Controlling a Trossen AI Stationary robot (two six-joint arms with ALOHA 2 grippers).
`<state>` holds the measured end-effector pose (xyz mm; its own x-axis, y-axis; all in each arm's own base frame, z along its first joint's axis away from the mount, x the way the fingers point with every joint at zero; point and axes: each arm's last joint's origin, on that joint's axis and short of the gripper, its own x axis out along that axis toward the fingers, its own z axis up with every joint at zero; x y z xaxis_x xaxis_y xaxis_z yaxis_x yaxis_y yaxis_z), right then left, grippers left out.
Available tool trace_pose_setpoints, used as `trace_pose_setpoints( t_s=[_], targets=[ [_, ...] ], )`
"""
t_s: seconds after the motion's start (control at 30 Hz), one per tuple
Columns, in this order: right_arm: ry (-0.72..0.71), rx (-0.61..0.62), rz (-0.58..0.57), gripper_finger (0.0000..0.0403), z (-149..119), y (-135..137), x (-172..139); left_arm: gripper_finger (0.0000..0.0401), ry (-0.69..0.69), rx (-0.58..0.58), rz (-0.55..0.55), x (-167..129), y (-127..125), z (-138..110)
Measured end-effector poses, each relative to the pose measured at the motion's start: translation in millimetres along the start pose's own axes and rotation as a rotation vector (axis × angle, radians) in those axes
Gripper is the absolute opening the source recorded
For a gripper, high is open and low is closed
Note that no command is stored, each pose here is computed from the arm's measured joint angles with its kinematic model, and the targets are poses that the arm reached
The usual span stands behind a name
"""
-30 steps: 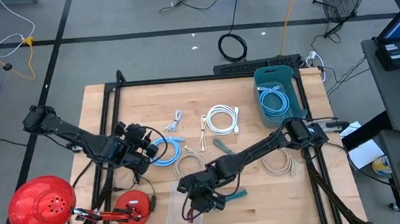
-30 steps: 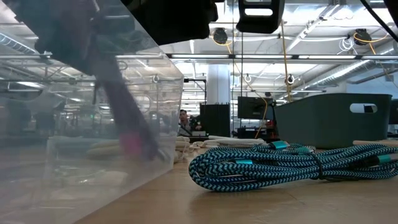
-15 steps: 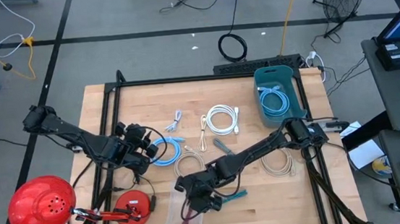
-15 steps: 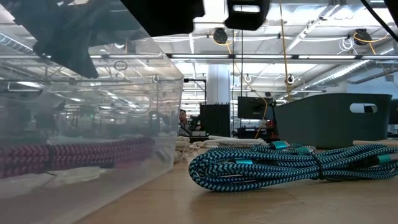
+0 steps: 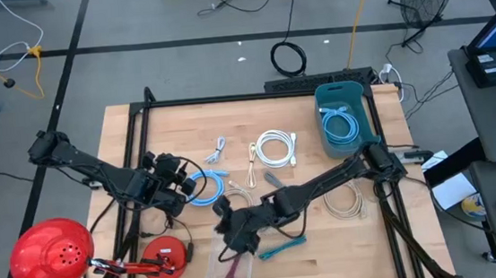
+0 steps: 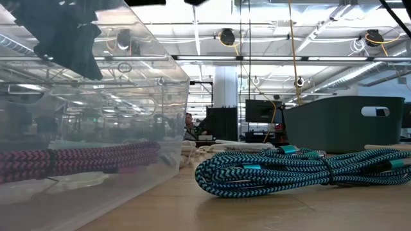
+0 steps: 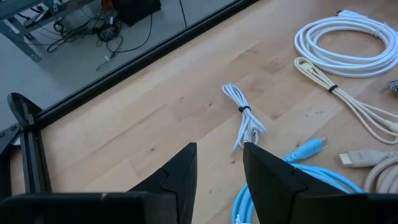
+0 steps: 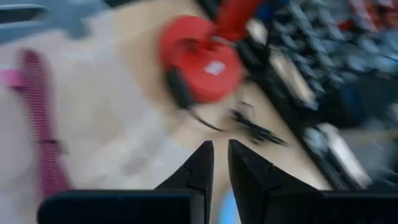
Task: Pick & Place USB Port
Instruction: Put the white usb cable into the blue bin
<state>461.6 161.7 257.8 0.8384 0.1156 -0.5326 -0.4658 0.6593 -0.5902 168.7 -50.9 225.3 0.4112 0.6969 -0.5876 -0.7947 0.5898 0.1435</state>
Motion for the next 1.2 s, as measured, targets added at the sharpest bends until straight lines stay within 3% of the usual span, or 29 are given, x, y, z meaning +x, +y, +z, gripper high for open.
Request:
trace_pose_setpoints(
  t_s=[0.13,0.23,0.43,0.53,0.73,0.87,1.0,1.2],
  targets=[
    [0.049,0.045,-0.153,0.0038,5,-22,-22,0.0131,0.000,-0.005,0.000,0,0,0],
    [0.068,0.065,-0.200,0.0038,3,-44,-44,0.0131,0.000,-0.007,0.000,0,0,0],
    [-0.015,0.143,-0.355,0.0038,-3,-99,-108,0.0131,0.000,-0.011,-0.001,0,0,0],
    [-0.109,0.220,-0.440,0.0038,-21,-131,-145,0.0131,0.000,-0.015,-0.001,0,0,0],
    [-0.329,0.536,-0.646,0.0038,-84,-178,-218,0.0131,-0.006,-0.025,0.001,0,0,0],
    [-0.363,0.685,-0.790,0.0038,-134,-179,-247,0.0131,-0.009,-0.027,0.001,0,0,0],
    [-0.426,0.801,-0.886,0.0038,-173,-161,-263,0.0131,-0.011,-0.033,-0.002,0,-1,1],
    [-0.510,0.882,-0.849,0.0038,-209,-109,-251,0.0131,-0.031,-0.041,-0.031,0,-5,3]
  ],
)
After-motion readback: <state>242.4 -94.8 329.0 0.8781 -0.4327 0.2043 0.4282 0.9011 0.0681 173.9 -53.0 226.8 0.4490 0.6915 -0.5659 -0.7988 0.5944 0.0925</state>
